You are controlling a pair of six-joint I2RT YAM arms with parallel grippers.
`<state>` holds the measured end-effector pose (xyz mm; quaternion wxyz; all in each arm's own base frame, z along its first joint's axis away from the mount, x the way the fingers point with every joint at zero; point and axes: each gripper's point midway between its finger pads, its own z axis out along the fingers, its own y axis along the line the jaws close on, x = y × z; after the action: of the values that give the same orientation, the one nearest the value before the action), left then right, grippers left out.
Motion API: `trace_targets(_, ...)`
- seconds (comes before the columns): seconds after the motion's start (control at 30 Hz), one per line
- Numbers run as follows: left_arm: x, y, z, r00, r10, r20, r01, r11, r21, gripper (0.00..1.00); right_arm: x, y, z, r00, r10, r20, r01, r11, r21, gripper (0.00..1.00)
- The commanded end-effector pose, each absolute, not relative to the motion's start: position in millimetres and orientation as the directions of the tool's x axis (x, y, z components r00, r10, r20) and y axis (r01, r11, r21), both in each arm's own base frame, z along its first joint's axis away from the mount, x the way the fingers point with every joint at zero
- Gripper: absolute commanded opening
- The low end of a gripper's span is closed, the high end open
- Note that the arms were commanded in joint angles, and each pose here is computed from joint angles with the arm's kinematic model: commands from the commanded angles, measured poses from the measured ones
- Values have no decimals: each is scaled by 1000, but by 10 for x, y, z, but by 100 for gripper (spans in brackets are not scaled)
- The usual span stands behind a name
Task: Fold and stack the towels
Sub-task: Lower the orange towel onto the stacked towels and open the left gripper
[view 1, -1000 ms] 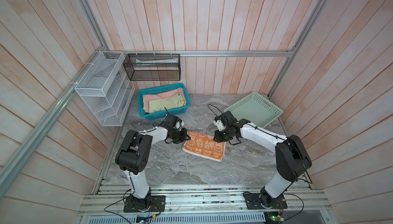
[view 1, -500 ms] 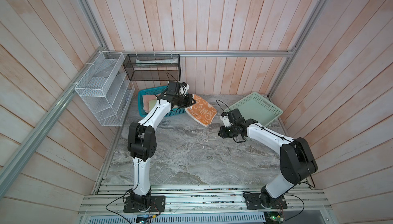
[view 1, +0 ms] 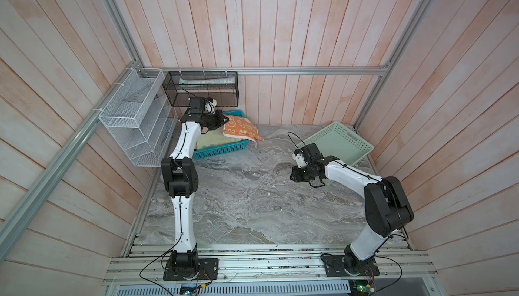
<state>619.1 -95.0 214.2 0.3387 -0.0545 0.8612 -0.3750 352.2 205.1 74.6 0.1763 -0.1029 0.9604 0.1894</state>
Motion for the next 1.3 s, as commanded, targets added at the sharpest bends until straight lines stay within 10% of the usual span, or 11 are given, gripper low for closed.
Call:
trace_targets(0.0,6246,-794,2039,-757,-402,-515,127,682,-720,0,3584,2113,792,-916,-128,-379,-270,897,350,25)
trace_targets(1.07,5954,222,1753,-694,-501,-516,-48,748,-662,0,3541,2029,960,-910,-105,-402,-249,913,325,24)
trace_targets(1.13,5939,266,1739,-693,-497,-523,-60,762,-645,5,3557,2023,991,-905,-105,-413,-252,914,319,24)
trace_targets(1.27,5911,304,1796,-683,-485,-546,-65,785,-616,47,3588,1965,1076,-890,-109,-442,-255,924,285,26)
